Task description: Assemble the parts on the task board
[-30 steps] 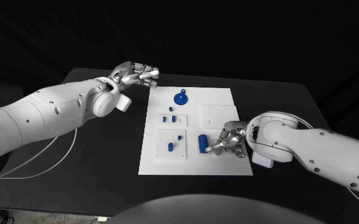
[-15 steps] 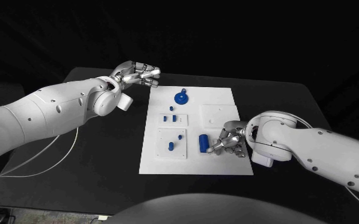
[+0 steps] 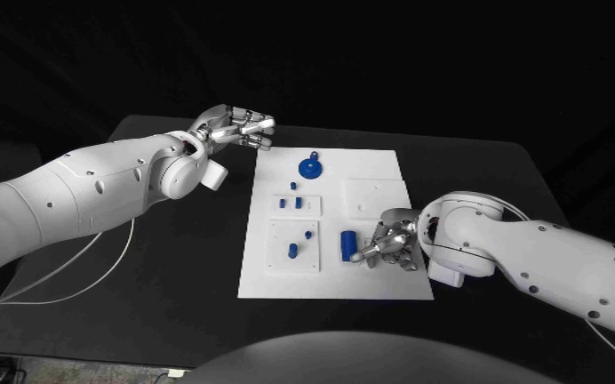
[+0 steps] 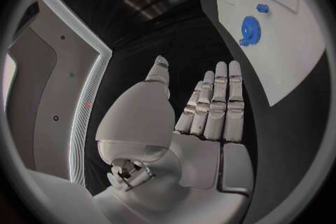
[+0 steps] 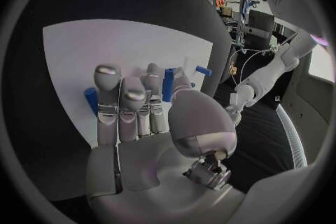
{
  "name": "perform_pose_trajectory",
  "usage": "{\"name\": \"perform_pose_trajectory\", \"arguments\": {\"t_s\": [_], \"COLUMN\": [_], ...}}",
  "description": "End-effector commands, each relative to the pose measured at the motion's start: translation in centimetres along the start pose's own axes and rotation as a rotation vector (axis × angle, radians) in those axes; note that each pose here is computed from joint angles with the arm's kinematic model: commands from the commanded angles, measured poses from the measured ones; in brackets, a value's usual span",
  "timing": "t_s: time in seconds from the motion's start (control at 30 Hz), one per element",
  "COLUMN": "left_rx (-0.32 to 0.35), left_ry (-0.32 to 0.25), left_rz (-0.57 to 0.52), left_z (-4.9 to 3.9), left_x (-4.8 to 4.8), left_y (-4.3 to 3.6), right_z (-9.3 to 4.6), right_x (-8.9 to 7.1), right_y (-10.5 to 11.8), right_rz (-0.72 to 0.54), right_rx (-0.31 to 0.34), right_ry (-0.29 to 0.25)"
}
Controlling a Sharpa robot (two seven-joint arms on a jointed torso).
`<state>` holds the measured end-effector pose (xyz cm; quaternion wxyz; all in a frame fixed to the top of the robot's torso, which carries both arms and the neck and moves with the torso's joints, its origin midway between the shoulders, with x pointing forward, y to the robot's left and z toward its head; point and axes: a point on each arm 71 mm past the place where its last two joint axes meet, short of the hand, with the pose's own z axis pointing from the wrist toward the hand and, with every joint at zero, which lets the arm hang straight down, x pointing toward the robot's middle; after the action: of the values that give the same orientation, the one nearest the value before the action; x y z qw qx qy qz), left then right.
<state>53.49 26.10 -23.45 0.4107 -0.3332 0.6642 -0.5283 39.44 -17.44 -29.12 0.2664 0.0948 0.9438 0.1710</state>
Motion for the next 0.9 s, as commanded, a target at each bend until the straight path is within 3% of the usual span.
{"name": "perform_pose_trajectory", "arguments": {"t_s": [0.03,0.27,0.57,0.67,0.9], "left_rx": [0.007,0.006,0.003,0.004,0.009], "left_ry": [0.003,0.001,-0.003,-0.004,-0.010], "left_rz": [-0.012,-0.011,-0.009,-0.008,-0.001], "left_z": [0.01,-0.05,-0.07,-0.04,-0.04], "left_x": [0.19,0.10,-0.04,-0.04,-0.15], "left_y": [-0.04,0.00,0.05,0.05,0.04], "right_z": [0.3,0.1,-0.9,-1.4,-2.3], "right_x": [0.5,0.7,0.5,-0.1,-3.1], "right_y": [-0.3,-0.4,-0.3,-0.4,-1.9], "right_rz": [-0.004,0.025,0.061,0.073,0.105], "right_rx": [0.008,-0.015,-0.078,-0.091,-0.082], "right_ry": [0.013,0.034,0.021,0.005,-0.049]}}
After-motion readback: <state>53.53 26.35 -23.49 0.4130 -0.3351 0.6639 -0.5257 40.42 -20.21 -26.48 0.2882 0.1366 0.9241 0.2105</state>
